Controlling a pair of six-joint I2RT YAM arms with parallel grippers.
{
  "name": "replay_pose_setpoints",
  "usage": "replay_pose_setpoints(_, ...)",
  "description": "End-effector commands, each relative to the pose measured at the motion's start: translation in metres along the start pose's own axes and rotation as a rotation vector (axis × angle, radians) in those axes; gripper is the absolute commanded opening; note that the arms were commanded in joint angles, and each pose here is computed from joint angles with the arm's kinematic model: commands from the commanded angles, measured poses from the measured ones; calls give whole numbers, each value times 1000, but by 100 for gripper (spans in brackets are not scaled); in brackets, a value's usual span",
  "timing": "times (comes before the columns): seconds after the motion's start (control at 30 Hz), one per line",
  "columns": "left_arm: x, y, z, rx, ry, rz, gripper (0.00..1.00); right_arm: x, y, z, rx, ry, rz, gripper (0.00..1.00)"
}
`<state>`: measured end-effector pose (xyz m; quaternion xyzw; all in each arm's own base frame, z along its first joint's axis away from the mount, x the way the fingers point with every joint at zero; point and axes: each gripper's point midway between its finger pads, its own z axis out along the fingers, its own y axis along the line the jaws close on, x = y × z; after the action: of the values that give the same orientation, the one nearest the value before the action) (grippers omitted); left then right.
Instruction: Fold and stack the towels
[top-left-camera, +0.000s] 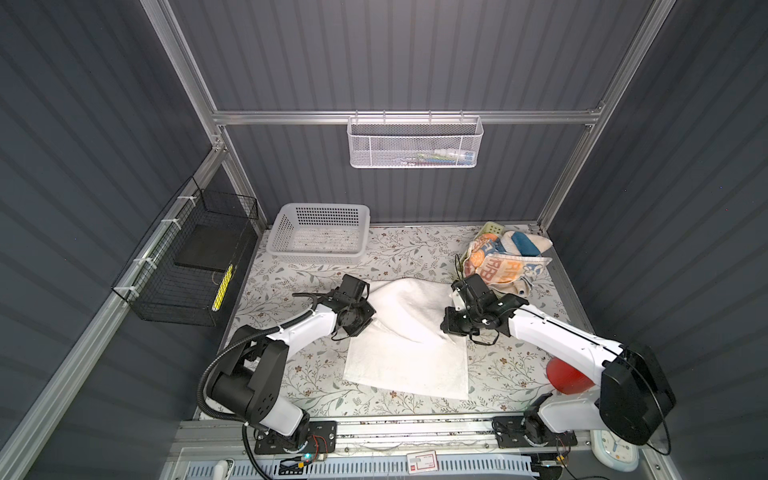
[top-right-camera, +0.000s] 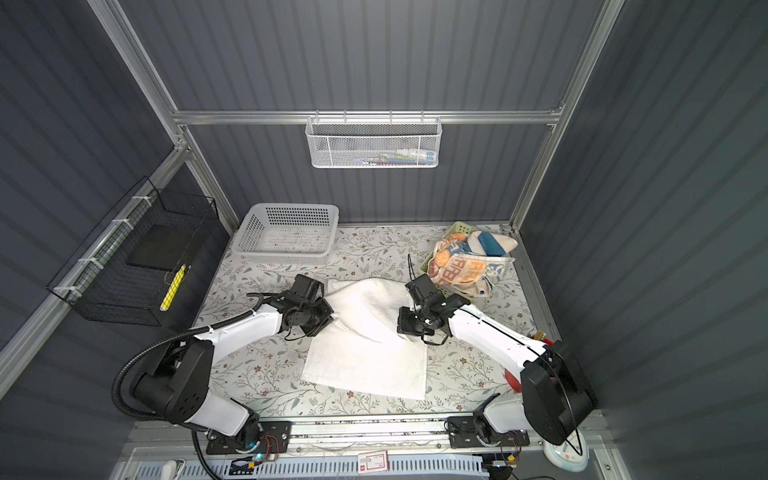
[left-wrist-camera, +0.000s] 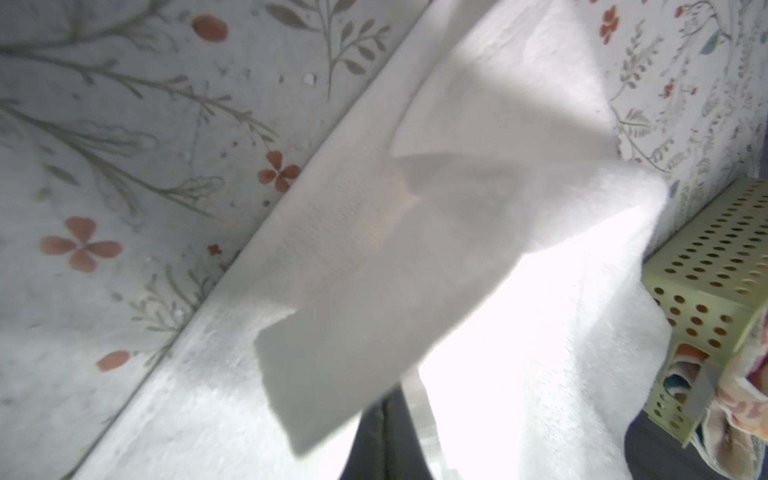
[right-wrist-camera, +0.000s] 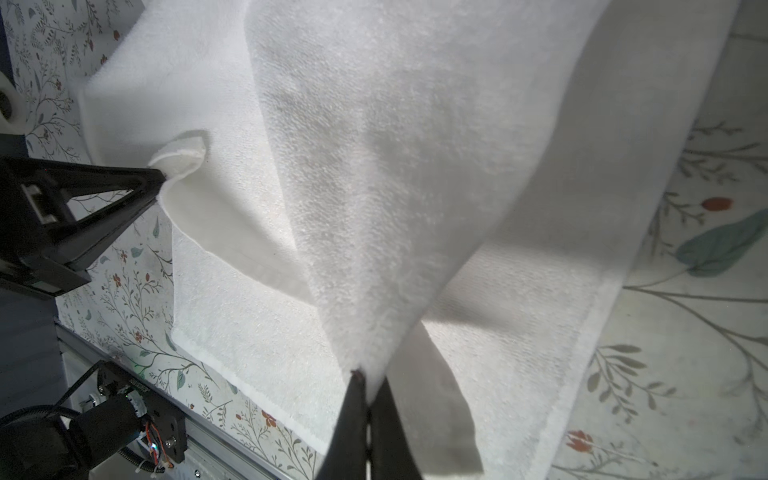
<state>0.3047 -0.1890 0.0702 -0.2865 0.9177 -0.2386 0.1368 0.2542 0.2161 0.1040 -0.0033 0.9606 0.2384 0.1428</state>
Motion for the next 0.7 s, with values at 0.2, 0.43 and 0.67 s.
replay_pose_setpoints(0.2,18,44,-64,-147,35,154,0,17,-9,-2,-23,64,47,0)
replay_pose_setpoints(0.43,24,76,-67,-227,41,148,54,37,-23,11,2,128,88,40)
replay_pose_setpoints(0.67,9,43,-54,-284,123,333,56,51,-39,5,52,124,114,51)
